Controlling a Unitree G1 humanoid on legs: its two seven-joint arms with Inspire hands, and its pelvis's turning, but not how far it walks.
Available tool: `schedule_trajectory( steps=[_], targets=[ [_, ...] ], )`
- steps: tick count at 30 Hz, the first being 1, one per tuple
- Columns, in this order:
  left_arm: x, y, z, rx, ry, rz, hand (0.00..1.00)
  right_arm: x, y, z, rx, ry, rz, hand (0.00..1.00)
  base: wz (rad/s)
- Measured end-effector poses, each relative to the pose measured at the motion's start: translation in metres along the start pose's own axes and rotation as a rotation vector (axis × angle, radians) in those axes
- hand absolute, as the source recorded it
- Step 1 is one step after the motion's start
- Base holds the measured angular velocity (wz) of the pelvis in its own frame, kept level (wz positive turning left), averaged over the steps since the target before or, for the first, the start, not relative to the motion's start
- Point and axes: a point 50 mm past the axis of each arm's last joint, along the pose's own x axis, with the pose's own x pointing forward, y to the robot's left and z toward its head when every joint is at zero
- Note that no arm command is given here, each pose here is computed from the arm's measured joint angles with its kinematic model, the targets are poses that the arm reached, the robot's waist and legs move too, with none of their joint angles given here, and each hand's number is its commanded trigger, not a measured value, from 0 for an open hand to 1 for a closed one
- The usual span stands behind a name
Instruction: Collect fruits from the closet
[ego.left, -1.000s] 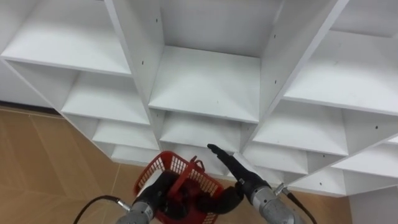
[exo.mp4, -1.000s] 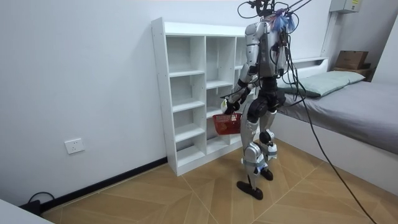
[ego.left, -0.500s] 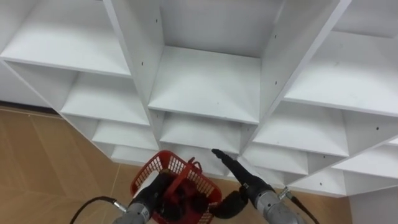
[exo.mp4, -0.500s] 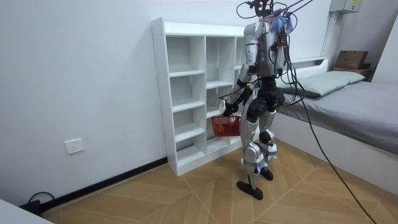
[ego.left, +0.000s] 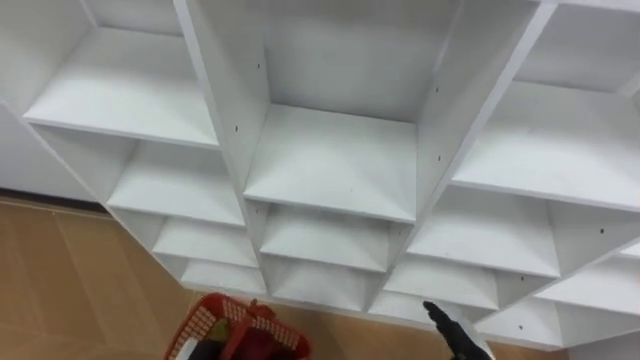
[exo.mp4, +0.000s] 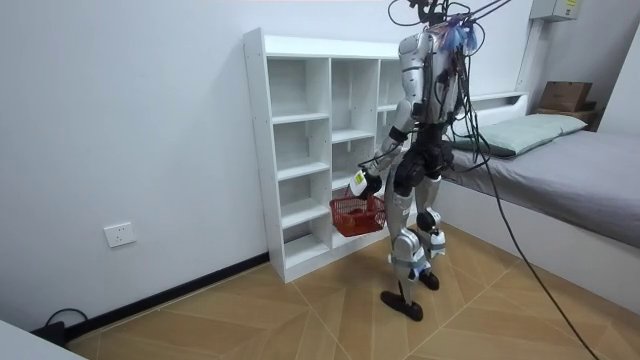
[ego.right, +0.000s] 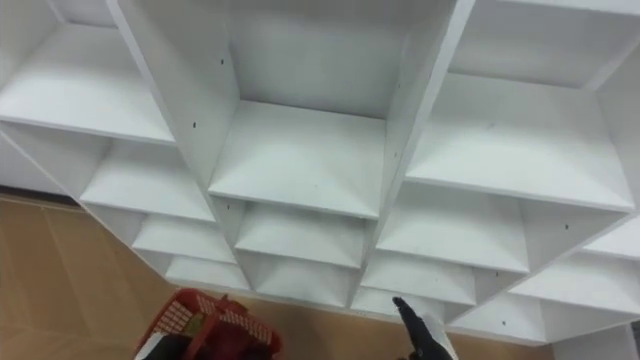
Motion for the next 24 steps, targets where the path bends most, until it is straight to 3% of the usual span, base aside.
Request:
schedule_trajectory(
  steps=[8,13,24],
  targets=[
    [-0.013,0.012,-0.039,-0.102,0.153,0.155,1.0,-0.018,-0.008,-0.055,0.209,0.238,-0.109,0.0,-0.02],
    [-0.023,0.013,-0.061,-0.133,0.26,0.182,1.0,-0.029,-0.008,-0.077,0.24,0.359,-0.146,0.0,-0.03],
    [-0.022,0.008,-0.065,-0.155,0.34,0.176,1.0,-0.042,0.0,-0.099,0.201,0.531,-0.124,0.0,-0.11]
  ],
)
